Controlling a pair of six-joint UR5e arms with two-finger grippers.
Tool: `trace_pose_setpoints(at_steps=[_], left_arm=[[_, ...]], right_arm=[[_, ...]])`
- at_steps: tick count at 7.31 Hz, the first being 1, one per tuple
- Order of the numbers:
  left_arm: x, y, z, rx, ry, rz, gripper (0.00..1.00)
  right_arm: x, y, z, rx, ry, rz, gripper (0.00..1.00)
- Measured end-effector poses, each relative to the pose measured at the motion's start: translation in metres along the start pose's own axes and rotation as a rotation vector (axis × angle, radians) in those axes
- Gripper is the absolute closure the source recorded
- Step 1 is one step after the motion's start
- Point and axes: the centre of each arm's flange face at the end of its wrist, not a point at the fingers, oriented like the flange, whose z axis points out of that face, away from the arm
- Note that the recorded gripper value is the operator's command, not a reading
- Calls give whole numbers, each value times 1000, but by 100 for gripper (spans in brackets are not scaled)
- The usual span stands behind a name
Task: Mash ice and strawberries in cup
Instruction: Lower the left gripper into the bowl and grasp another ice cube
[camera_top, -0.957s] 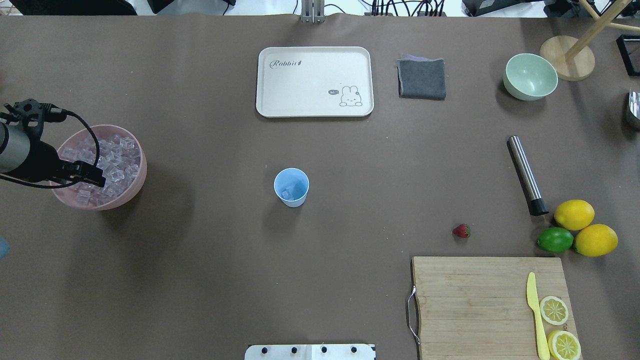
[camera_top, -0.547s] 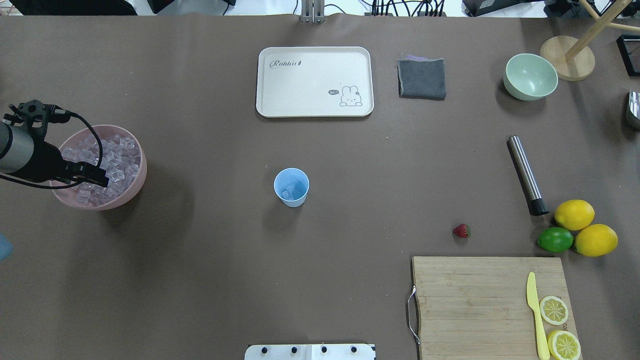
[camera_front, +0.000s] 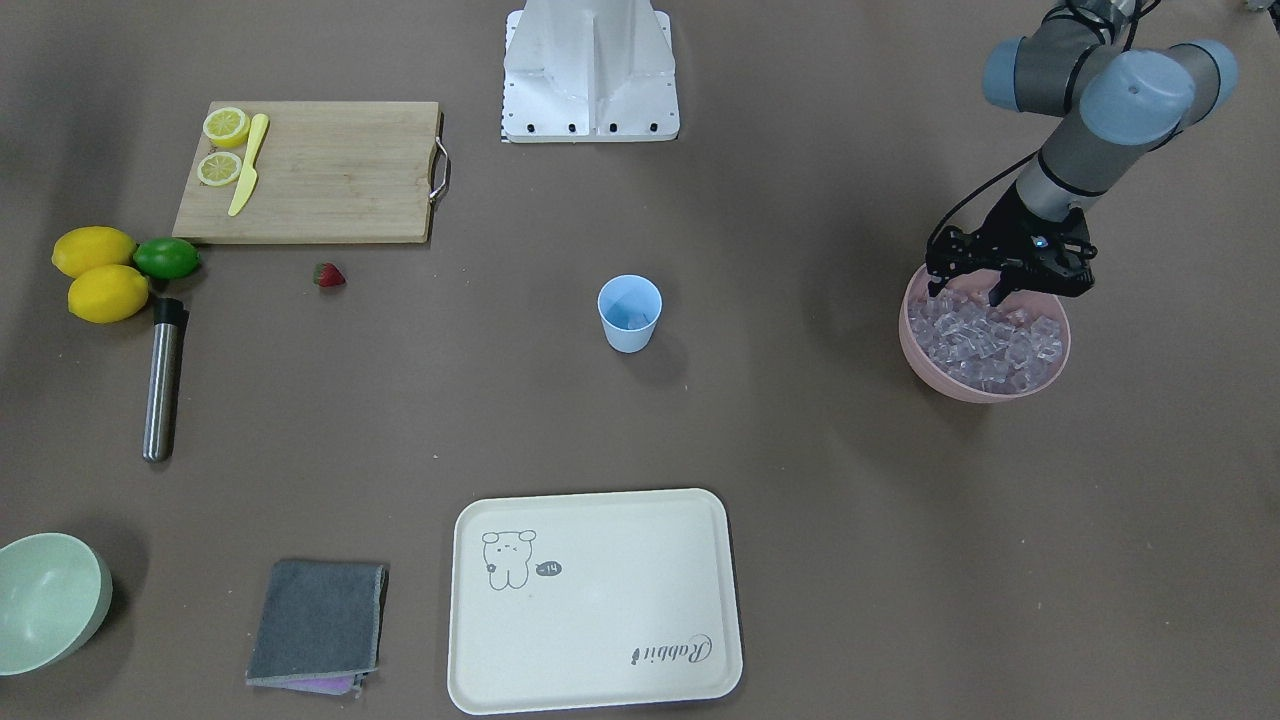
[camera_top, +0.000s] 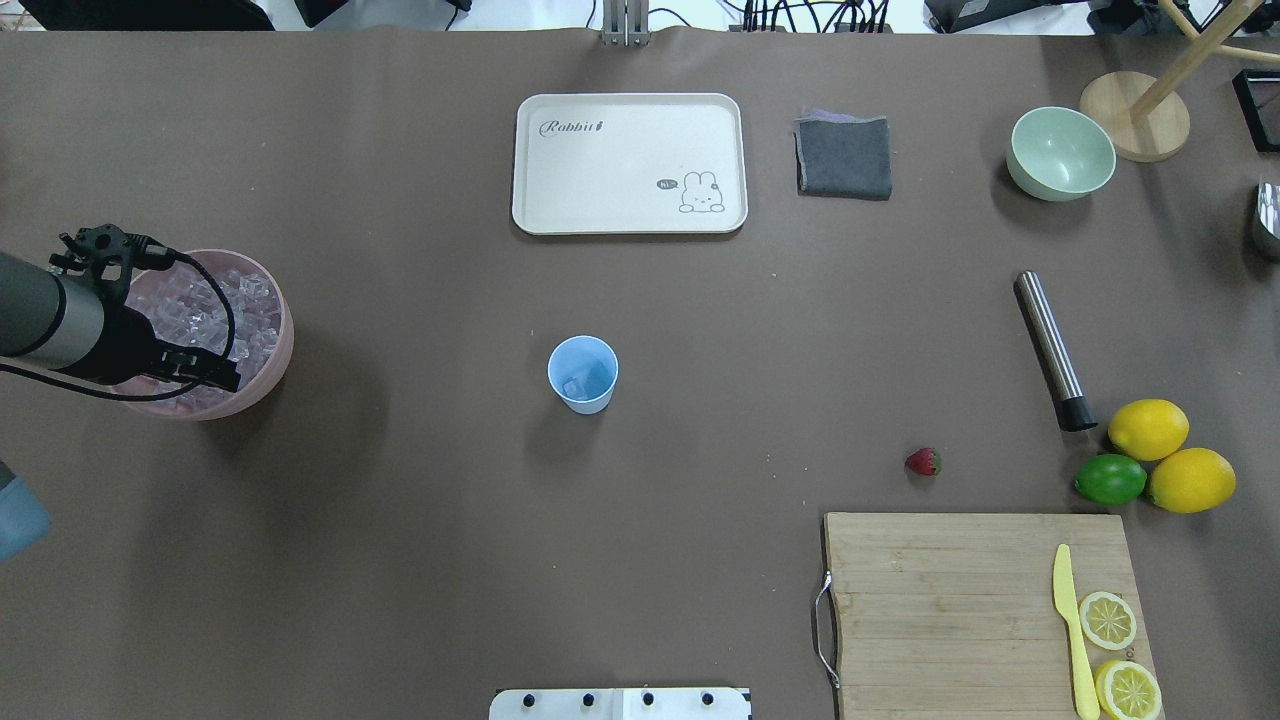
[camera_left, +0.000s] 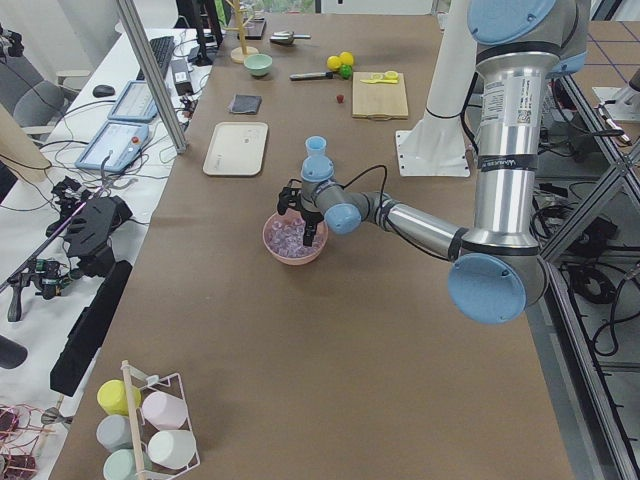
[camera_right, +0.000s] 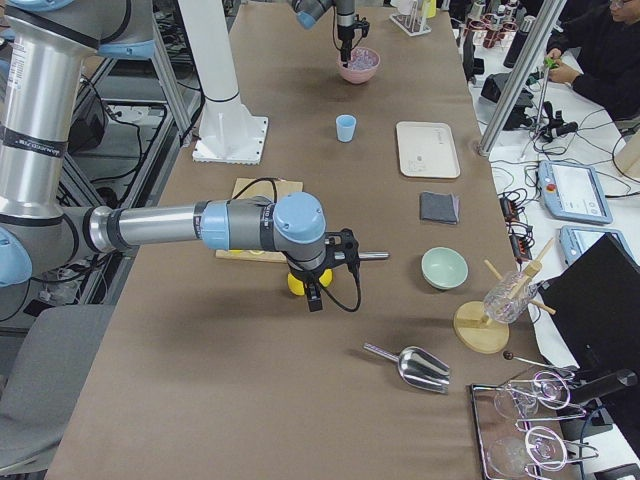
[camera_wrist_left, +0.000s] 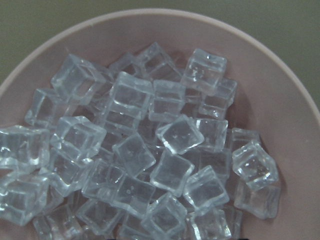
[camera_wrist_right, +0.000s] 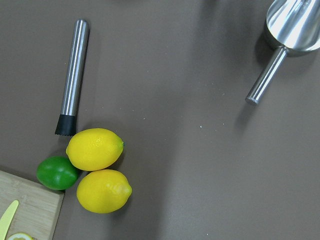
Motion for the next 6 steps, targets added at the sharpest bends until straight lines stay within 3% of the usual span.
trace_pose_setpoints(at_steps=[2,3,4,5,6], left_arm=[[1,-2,6,-3,0,4,9],[1,-3,9,-3,2,6,14],[1,-3,11,-3,3,8,32],[1,-4,12,-3,5,8,67],[2,-5,12,-1,7,7,82]], right_arm=[[0,0,0,0,0,0,0],[0,0,0,-1,1,0,0],[0,0,0,-1,2,1,0],[0,0,0,-1,3,0,0],[0,0,0,-1,3,0,0]])
